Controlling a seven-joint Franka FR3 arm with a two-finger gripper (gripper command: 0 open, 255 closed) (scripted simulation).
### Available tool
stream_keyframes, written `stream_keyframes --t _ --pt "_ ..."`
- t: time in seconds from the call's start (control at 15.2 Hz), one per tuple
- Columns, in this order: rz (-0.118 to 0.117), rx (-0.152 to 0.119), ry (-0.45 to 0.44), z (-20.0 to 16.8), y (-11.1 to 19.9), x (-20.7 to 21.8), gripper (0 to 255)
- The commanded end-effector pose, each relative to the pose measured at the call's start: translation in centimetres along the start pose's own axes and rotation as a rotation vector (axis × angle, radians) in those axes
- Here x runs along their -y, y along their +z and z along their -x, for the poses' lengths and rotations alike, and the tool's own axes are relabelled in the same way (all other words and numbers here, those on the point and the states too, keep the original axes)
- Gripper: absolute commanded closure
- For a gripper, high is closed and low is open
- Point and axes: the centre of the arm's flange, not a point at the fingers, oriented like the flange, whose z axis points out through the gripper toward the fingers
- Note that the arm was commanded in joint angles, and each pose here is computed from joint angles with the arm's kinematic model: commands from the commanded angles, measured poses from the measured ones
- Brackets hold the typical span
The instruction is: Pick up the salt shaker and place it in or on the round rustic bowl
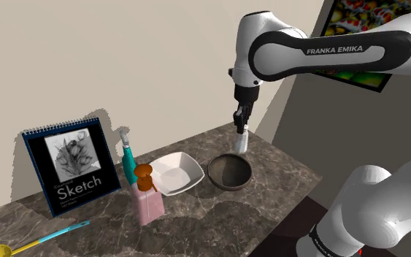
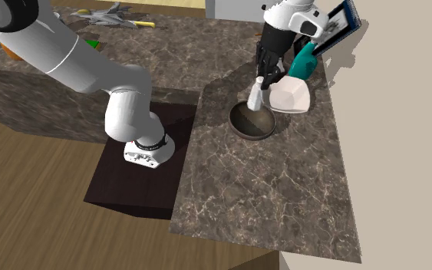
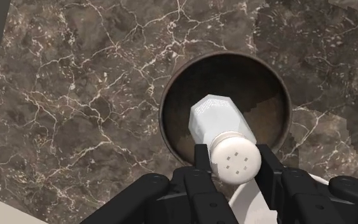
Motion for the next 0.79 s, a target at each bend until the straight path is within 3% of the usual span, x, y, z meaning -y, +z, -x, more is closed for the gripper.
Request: stream_keyframes --t 0.0,0.73 --pt "0.000 0.000 0.000 -0.2 1.2 0.1 255" --pt "0.000 0.000 0.000 -0.7 6.9 0.5 255"
